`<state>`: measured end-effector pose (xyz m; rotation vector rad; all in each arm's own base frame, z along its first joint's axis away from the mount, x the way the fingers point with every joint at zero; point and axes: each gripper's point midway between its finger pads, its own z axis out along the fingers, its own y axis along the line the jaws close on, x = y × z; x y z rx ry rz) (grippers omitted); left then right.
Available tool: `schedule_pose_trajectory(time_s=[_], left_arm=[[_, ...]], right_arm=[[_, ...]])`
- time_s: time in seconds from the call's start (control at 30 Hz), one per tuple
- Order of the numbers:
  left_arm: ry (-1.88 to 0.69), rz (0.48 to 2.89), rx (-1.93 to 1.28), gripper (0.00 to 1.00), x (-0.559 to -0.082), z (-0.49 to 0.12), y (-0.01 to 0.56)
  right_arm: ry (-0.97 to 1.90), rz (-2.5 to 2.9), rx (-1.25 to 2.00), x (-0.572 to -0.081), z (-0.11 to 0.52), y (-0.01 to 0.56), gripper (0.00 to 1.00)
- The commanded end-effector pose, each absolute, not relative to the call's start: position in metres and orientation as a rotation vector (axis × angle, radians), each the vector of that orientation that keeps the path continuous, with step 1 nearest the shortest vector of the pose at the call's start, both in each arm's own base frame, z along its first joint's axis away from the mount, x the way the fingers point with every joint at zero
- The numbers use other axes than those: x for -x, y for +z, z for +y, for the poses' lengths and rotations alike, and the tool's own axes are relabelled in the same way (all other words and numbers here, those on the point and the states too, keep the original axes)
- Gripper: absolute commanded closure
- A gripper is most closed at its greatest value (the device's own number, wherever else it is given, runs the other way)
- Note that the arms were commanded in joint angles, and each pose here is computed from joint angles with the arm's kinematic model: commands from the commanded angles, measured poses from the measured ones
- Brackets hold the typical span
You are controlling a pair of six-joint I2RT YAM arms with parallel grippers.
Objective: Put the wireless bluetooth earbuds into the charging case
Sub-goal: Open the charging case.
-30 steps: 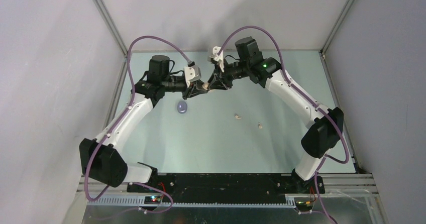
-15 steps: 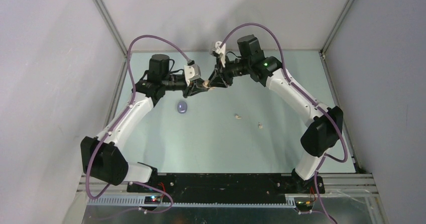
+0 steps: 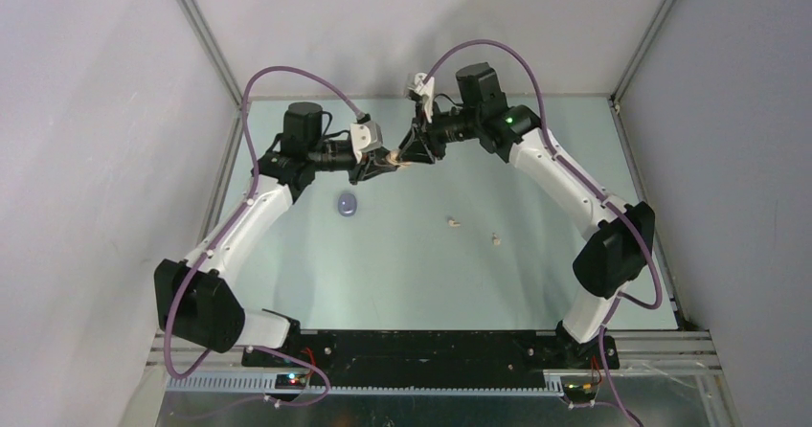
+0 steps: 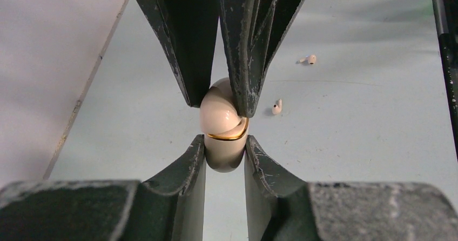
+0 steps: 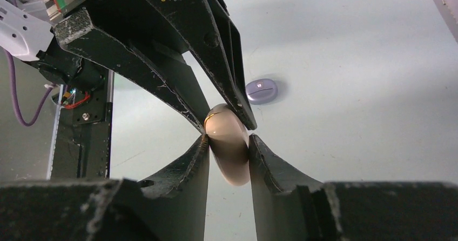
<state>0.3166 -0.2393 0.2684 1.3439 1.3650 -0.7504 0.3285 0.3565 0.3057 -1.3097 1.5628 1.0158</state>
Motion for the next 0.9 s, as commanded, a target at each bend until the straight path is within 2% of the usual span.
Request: schedule_pose_trajectory(time_s=[0.0,0.37,0.6,0.87], left_arm=[[-0.815,1.329,-1.37,1.0,-0.305,-0.244,0.276],[-0.834,1.341,-1.339,1.0,-0.309,-0.243,0.278],[-0.929,1.425,-1.198,1.0,-0.313,-0.237,0.28],[-1.073,1.364,-1.006,1.0,-0.318,-0.233,0.315]], right_arm=[[0.842,1.472,1.199,-0.373,0.34,0.346,0.65],[0.827,1.469,1.201,-0.375,0.334,0.347,0.59],[0.848,1.441,1.203,-0.355,0.317,0.37,0.57],[0.808,1.585,1.23,-0.337,0.272,0.331,0.57]])
